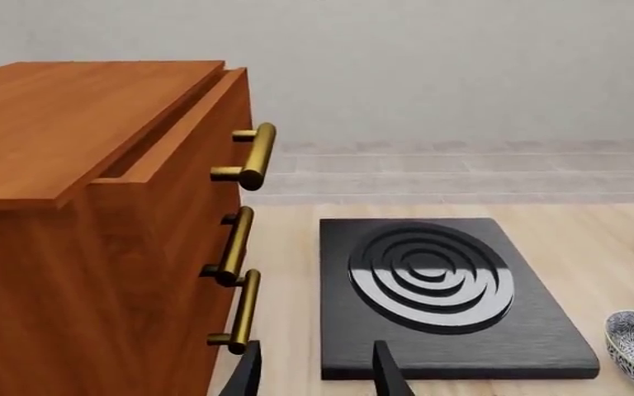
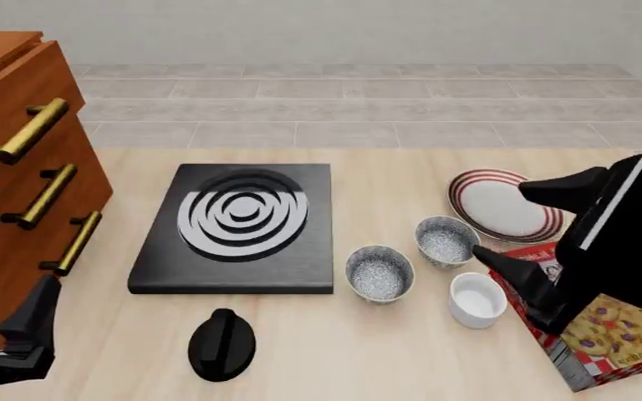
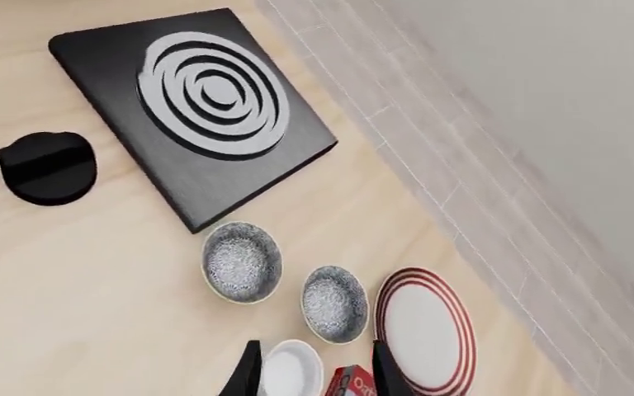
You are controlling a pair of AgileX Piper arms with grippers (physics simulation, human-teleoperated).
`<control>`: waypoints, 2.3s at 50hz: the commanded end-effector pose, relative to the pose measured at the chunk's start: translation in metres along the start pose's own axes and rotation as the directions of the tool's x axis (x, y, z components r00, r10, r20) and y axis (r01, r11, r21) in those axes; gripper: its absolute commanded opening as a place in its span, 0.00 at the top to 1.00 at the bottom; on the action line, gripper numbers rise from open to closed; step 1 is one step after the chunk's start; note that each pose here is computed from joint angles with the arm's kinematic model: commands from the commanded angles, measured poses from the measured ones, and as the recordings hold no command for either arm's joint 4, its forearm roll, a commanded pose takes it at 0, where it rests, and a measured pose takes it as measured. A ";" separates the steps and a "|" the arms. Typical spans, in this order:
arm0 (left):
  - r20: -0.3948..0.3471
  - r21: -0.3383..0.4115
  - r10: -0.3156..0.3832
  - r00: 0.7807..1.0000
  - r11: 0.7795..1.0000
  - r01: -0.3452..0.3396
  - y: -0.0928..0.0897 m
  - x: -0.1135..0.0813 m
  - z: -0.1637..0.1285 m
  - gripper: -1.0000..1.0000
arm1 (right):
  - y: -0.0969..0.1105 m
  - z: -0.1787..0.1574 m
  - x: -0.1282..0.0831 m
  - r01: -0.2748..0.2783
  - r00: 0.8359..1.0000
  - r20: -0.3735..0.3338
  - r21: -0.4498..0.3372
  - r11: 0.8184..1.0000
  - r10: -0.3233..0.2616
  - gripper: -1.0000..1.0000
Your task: Pick the akita bowl from table center and place it on the plate.
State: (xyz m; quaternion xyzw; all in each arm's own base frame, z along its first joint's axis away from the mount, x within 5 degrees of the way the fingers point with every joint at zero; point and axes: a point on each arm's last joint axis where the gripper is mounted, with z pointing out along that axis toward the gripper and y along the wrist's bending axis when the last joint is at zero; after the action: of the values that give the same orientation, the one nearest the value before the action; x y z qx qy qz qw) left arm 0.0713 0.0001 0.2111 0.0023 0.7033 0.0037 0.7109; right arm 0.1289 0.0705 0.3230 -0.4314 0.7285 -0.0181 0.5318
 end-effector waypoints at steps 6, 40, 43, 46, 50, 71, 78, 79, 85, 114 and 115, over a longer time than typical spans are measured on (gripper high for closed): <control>0.007 -0.011 -0.002 1.000 1.000 0.002 0.001 0.000 -0.002 0.00 | 0.025 0.039 -0.012 0.231 0.969 -0.032 -0.213 0.949 -0.243 0.00; -0.019 -0.003 -0.011 1.000 1.000 0.011 0.000 0.001 0.006 0.00 | 0.051 0.111 0.015 0.361 0.898 -0.115 -0.360 0.861 -0.425 0.00; -0.022 -0.001 -0.010 1.000 1.000 0.010 0.000 0.001 0.006 0.00 | 0.053 0.116 0.017 0.371 0.890 -0.117 -0.373 0.850 -0.440 0.00; -0.023 -0.001 -0.009 1.000 1.000 0.009 0.000 0.001 0.006 0.00 | 0.055 0.122 0.016 0.371 0.888 -0.118 -0.383 0.846 -0.444 0.00; -0.026 0.001 -0.007 1.000 1.000 0.007 0.000 0.001 0.007 0.00 | 0.057 0.132 0.023 0.384 0.873 -0.132 -0.405 0.830 -0.469 0.00; -0.028 0.007 0.017 0.999 1.000 -0.017 -0.001 0.001 0.009 0.00 | 0.066 0.166 0.030 0.400 0.838 -0.156 -0.476 0.783 -0.523 0.00; -0.024 0.010 0.025 0.999 1.000 -0.024 -0.001 0.001 0.008 0.00 | 0.067 0.177 0.037 0.400 0.827 -0.170 -0.492 0.773 -0.536 0.00; -0.024 0.011 0.027 0.999 1.000 -0.026 -0.001 0.001 0.008 0.00 | 0.066 0.178 0.037 0.406 0.825 -0.168 -0.489 0.772 -0.540 0.00; -0.025 0.010 0.026 0.999 1.000 -0.026 -0.001 0.001 0.008 0.00 | 0.060 0.186 0.040 0.414 0.819 -0.174 -0.479 0.774 -0.546 0.00; -0.029 0.014 0.034 0.999 0.999 -0.033 -0.001 0.001 0.009 0.00 | 0.072 0.208 0.045 0.384 0.820 -0.193 -0.512 0.768 -0.538 0.00; -0.027 0.012 0.035 0.999 0.999 -0.035 -0.001 0.001 0.009 0.00 | 0.072 0.209 0.046 0.383 0.820 -0.195 -0.511 0.769 -0.538 0.00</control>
State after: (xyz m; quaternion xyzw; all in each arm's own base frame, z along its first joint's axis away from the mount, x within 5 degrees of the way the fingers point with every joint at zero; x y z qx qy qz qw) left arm 0.0804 -0.0008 0.2100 0.0179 0.7132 0.0103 0.7007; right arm 0.2441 0.1732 0.1680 -0.7011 0.6576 -0.0549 0.2702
